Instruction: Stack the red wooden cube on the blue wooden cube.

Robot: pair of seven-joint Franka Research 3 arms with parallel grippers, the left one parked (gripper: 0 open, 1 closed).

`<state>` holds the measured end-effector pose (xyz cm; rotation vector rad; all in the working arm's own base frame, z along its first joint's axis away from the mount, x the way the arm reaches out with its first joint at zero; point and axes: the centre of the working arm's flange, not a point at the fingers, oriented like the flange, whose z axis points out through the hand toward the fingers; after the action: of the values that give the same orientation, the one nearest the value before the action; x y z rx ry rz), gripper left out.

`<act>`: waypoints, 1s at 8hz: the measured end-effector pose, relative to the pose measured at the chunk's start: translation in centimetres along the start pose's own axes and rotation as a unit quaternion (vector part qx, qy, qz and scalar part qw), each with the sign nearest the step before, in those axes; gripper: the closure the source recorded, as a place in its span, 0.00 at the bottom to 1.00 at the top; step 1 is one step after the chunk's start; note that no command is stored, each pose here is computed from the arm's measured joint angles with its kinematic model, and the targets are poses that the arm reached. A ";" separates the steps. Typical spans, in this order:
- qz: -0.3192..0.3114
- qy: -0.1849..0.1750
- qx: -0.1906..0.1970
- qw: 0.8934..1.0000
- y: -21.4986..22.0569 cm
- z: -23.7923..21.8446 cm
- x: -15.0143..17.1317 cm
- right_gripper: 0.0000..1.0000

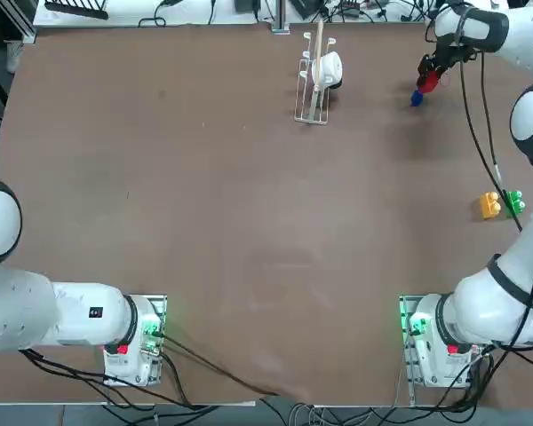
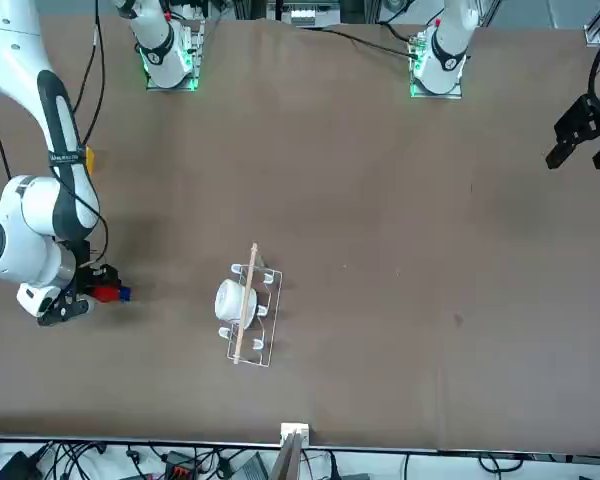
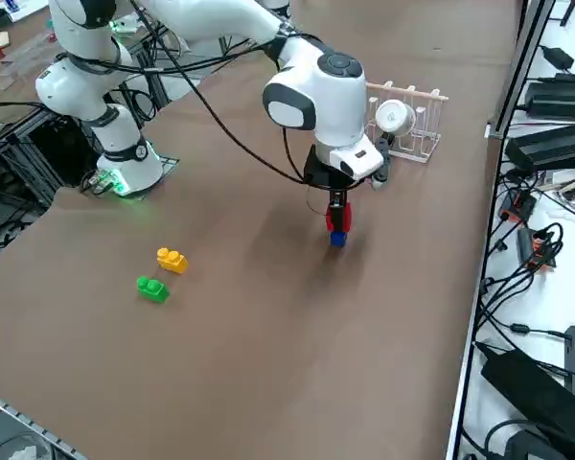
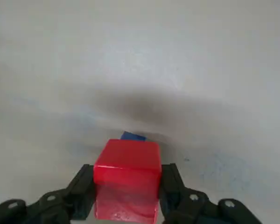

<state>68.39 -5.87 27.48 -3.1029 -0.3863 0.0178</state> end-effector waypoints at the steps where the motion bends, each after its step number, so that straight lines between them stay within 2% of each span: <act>1: 0.000 0.000 0.000 1.000 0.0 0.0 0.0 0.29; 8: 0.001 -0.006 0.004 1.000 0.0 1.1 0.0 0.29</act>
<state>68.38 -5.86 26.40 -3.0968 -0.3816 0.0392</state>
